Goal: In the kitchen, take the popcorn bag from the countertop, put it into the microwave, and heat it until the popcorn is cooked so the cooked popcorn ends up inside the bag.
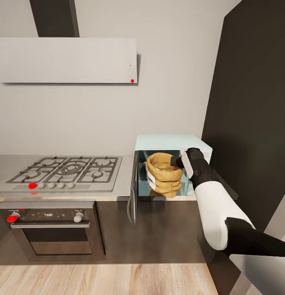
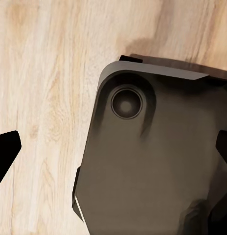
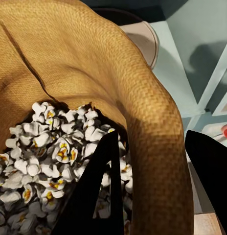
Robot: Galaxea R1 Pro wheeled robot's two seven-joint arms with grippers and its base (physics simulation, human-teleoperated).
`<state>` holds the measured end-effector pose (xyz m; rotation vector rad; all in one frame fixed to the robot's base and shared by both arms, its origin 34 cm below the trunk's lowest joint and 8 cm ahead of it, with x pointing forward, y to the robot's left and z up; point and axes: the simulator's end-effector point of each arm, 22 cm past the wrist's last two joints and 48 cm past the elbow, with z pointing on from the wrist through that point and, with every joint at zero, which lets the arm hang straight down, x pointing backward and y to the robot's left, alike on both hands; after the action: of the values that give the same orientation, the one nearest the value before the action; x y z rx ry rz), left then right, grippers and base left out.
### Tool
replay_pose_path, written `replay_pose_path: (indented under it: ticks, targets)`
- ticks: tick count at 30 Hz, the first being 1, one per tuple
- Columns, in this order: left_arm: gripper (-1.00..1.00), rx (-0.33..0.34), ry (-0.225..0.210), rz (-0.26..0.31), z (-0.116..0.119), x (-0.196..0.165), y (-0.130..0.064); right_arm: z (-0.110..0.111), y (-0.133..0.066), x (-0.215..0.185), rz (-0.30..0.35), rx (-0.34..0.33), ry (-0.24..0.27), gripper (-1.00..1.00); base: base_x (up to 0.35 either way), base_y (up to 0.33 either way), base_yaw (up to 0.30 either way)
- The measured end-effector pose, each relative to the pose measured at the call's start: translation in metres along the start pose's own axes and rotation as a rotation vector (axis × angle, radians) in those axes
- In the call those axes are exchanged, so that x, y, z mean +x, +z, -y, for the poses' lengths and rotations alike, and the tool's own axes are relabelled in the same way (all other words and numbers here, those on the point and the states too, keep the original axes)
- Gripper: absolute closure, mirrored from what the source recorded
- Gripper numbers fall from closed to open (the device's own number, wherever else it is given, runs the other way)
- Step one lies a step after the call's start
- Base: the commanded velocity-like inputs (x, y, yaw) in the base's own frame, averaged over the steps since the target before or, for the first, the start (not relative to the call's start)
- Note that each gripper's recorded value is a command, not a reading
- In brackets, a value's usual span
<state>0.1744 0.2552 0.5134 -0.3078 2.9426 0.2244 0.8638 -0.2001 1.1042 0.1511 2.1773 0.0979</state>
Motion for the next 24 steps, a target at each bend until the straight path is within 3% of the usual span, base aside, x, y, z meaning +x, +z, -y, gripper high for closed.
replay_pose_path:
  ticks: [8, 24]
  targets:
    - [-1.00, -0.001, -0.002, 0.000, -0.0001, -0.0002, 0.0000, 0.0031, 0.0006, 0.0001, -0.001, 0.001, 0.005, 1.00, 0.009, 0.000, 0.000]
    - [-1.00, 0.000, -0.001, 0.000, -0.0001, 0.0002, -0.0001, 0.0018, -0.0001, -0.0007, 0.001, -0.005, 0.010, 1.00, 0.141, 0.000, 0.000]
